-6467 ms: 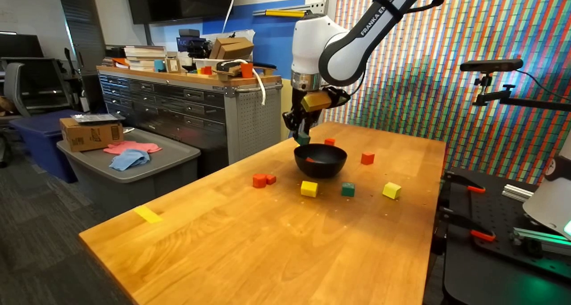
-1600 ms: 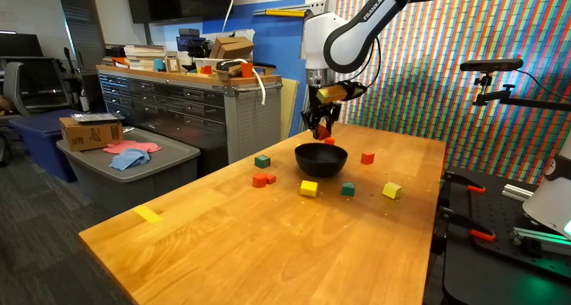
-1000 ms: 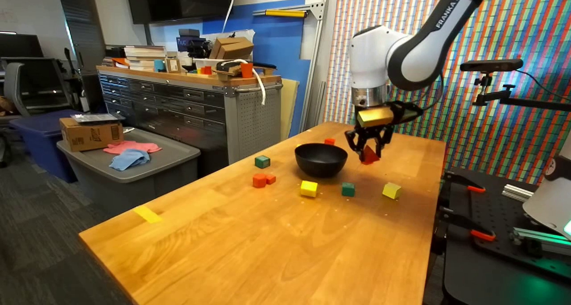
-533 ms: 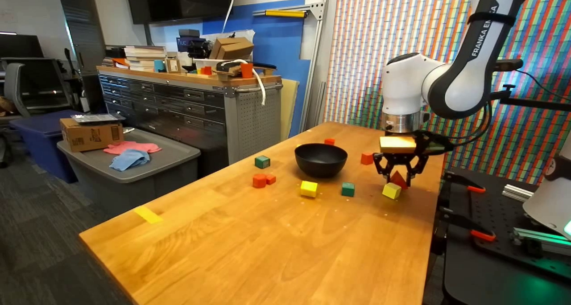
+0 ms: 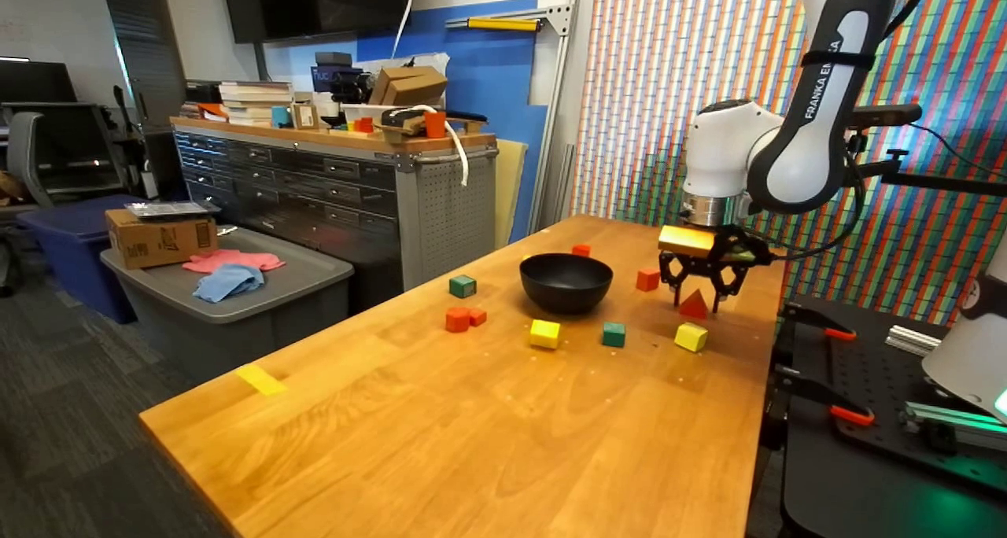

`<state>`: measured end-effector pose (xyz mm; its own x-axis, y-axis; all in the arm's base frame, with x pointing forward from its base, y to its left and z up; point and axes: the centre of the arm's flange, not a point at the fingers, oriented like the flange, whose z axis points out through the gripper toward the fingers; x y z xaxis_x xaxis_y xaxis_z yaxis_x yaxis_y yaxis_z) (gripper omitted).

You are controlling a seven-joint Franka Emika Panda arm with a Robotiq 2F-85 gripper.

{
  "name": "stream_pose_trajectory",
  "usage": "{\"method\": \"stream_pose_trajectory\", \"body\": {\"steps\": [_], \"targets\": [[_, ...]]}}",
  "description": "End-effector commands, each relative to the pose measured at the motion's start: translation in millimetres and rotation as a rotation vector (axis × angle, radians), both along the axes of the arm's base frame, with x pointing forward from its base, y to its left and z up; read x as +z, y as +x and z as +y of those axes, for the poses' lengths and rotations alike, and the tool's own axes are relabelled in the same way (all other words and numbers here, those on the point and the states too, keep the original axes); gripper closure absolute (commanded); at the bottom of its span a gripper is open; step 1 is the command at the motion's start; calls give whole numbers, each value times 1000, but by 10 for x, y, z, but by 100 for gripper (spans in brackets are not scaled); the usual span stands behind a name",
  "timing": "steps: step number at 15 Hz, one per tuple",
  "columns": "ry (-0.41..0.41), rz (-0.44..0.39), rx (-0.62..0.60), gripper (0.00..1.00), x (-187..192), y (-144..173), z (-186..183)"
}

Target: Take the blocks from the black bowl one at a time and place them on the table

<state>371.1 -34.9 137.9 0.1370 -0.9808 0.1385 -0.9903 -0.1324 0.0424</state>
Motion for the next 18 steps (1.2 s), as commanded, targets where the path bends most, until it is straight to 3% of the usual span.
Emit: {"method": "stream_pose_trajectory", "body": {"steps": [1,10,14,15,18], "targets": [[-71,8,185,0,147,-271,-44],[-248,41,695,0,947,-185,72],[-347,-42,874,0,1477,-155,103],[-326,8,795,0,986,100,79],[-351,-35,843,0,1219,48,103]]}}
